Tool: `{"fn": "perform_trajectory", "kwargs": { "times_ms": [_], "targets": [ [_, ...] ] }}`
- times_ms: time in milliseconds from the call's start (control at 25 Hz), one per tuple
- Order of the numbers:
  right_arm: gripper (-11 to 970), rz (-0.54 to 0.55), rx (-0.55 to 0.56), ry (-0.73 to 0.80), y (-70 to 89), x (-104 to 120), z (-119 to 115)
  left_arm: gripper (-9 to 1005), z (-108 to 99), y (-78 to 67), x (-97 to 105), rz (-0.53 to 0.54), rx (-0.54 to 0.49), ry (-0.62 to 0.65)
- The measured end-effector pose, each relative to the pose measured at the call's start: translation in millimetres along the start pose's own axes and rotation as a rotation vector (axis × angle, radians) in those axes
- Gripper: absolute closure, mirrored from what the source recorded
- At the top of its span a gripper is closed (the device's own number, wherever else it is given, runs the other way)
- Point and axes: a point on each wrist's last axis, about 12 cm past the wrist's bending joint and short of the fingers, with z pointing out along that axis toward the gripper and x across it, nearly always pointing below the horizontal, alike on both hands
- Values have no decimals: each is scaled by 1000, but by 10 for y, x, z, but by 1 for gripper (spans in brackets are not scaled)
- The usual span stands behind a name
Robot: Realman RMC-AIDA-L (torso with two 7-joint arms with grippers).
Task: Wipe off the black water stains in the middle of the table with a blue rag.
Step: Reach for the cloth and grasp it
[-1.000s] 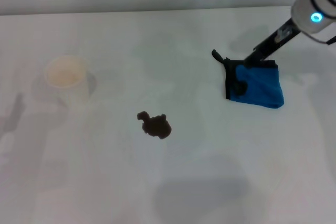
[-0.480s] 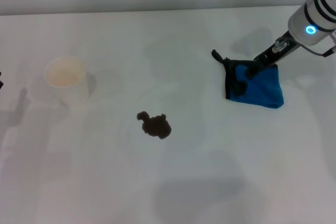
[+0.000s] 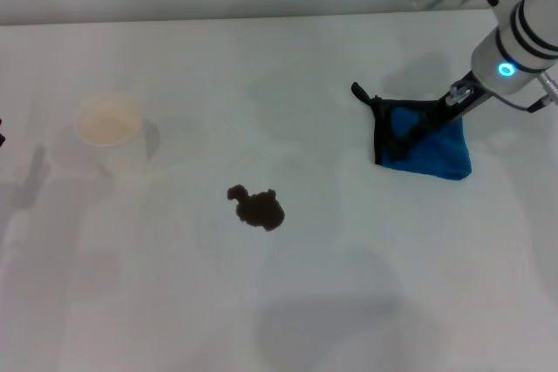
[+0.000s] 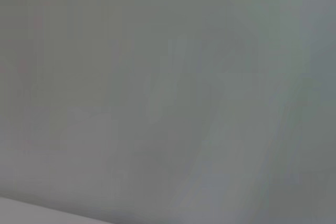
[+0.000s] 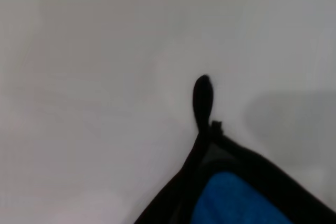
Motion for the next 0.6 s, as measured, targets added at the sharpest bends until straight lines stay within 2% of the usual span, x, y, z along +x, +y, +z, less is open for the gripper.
{"fn": "perform_trajectory", "kwargs": {
  "times_ms": [280, 600],
  "targets": [
    [238, -15, 3, 12, 46, 6, 84, 119, 22, -7, -9, 1, 4, -2],
    [244, -10, 9, 14, 30, 26, 114, 119, 38, -19, -12, 1, 8, -3]
  ]
}}
